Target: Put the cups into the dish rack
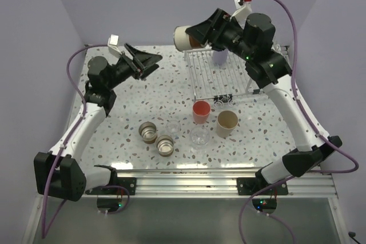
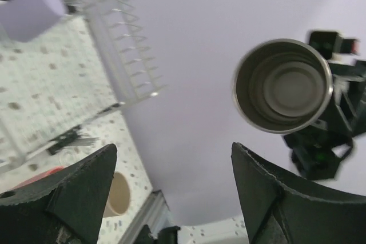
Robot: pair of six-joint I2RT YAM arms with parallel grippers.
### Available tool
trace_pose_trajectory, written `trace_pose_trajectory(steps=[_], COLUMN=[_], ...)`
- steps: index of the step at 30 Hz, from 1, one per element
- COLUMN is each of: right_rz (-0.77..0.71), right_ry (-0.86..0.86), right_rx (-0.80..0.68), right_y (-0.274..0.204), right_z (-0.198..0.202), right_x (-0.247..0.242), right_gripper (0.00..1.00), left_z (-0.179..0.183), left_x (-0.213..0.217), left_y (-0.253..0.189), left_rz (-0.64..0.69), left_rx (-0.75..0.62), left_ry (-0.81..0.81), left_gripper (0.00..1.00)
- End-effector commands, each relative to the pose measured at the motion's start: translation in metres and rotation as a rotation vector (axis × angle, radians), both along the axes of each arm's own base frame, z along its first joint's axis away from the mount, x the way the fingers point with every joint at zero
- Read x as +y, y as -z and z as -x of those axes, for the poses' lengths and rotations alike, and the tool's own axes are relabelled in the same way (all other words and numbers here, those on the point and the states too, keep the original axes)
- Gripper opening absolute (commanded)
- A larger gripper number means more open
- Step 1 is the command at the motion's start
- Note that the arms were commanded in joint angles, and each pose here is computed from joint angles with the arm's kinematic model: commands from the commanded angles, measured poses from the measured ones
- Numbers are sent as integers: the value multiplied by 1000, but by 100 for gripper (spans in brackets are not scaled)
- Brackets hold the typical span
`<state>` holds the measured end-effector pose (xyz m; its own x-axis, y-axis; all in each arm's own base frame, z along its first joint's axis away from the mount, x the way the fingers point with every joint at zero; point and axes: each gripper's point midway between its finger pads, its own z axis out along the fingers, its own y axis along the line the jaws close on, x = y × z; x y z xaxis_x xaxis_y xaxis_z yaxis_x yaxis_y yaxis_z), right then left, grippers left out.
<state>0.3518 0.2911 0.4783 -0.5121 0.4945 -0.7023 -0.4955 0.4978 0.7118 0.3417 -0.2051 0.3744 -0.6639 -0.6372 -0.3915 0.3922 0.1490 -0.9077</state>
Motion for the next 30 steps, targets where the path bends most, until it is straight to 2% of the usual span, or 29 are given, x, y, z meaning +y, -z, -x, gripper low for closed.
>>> trace_pose_trajectory(steps=[1, 2, 3, 4, 9, 12, 13, 16, 20, 30], right_rz=[192, 263, 338, 388, 674, 787, 853, 898, 997, 1052], right_ry=[187, 231, 321, 360, 551, 630, 653, 696, 736, 766], right_rx=[-23, -19, 27, 45, 159, 152, 168, 186, 253, 386], right_y=[12, 25, 47, 59, 120, 131, 147, 160, 201, 265], right_z=[-20, -28, -39, -45, -79, -100, -112, -133, -161, -207], right_x=[-39, -48, -64, -71, -108, -121, -125, -135, -145, -168], right_gripper=[0, 0, 0, 0, 0, 0, 0, 0, 0, 0], left_z=[-12, -12, -8, -5, 14, 25, 27, 33, 35, 30], left_x=[33, 42, 55, 58, 71, 79, 80, 83, 86, 97], left_y=[71, 76, 97, 99, 102, 105, 106, 109, 105, 115], left_rz=[-298, -360, -405, -419, -507, -560, -570, -596, -627, -729], left_rx=[272, 288, 383, 394, 387, 385, 385, 388, 368, 375], left_ry=[-184, -219, -254, -261, -282, -298, -300, -302, -301, -317], left_gripper=[82, 82, 81, 80, 79, 79, 79, 79, 79, 79])
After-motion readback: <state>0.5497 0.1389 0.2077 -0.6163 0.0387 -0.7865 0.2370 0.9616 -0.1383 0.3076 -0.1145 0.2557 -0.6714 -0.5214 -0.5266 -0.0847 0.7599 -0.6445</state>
